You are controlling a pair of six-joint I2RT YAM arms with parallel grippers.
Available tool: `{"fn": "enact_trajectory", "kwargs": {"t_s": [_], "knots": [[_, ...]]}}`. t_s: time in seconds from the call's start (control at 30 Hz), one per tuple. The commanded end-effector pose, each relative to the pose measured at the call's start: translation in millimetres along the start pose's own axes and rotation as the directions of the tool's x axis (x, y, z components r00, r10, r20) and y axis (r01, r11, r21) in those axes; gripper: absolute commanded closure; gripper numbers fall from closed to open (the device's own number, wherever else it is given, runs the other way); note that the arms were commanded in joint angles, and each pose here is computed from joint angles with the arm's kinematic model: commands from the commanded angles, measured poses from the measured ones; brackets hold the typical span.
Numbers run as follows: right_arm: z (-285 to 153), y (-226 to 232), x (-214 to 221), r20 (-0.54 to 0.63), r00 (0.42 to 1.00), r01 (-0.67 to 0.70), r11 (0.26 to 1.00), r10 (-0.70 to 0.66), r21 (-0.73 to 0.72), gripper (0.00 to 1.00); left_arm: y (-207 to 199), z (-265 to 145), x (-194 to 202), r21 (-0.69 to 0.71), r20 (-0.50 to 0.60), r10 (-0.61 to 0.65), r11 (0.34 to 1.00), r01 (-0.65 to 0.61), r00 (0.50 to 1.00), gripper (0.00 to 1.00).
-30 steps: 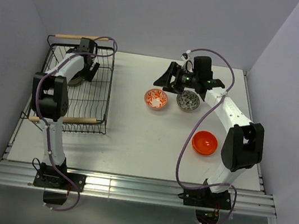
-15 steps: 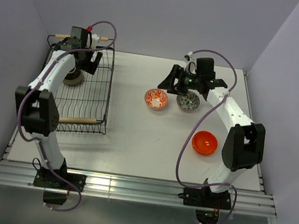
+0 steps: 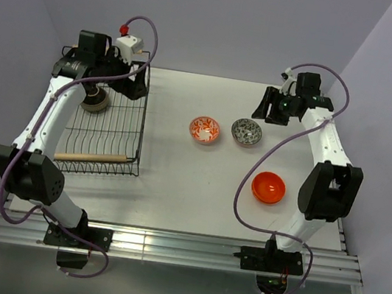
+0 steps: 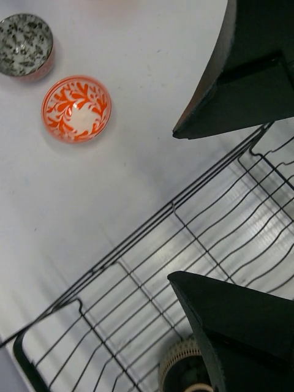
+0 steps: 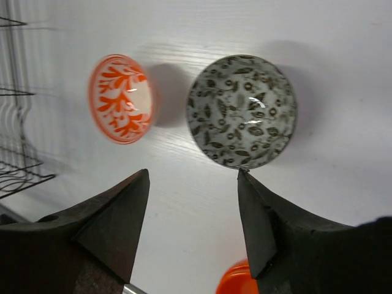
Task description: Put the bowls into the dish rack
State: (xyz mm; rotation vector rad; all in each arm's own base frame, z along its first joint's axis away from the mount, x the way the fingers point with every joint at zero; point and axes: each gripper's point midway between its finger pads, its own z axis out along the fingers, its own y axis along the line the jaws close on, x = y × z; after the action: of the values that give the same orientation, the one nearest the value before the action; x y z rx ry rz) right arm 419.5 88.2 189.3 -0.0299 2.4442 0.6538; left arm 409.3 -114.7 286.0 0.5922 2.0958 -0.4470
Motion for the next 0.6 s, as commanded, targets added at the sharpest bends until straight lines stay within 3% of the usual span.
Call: {"fn": "enact_trajectory", "kwargs": {"t_s": [0.0,0.2,0.57], "knots": [[6,-34,5,-0.073,0.996,0.055,0.987,-0.044,0.154,0.35,-27,6,0,0.115,0.019,-0.016,0.993,0.014,1.000,0.05],[33,-64,17,-0.187,0.982,0.039,0.972,0.005,0.231,0.38,-40,13,5,0.147,0.002,-0.036,0.988,0.035,0.999,0.06],[56,-104,19,-0.207,0.977,0.014,0.951,0.053,0.308,0.42,-32,20,15,0.083,-0.023,-0.074,0.994,0.076,0.997,0.08]]}}
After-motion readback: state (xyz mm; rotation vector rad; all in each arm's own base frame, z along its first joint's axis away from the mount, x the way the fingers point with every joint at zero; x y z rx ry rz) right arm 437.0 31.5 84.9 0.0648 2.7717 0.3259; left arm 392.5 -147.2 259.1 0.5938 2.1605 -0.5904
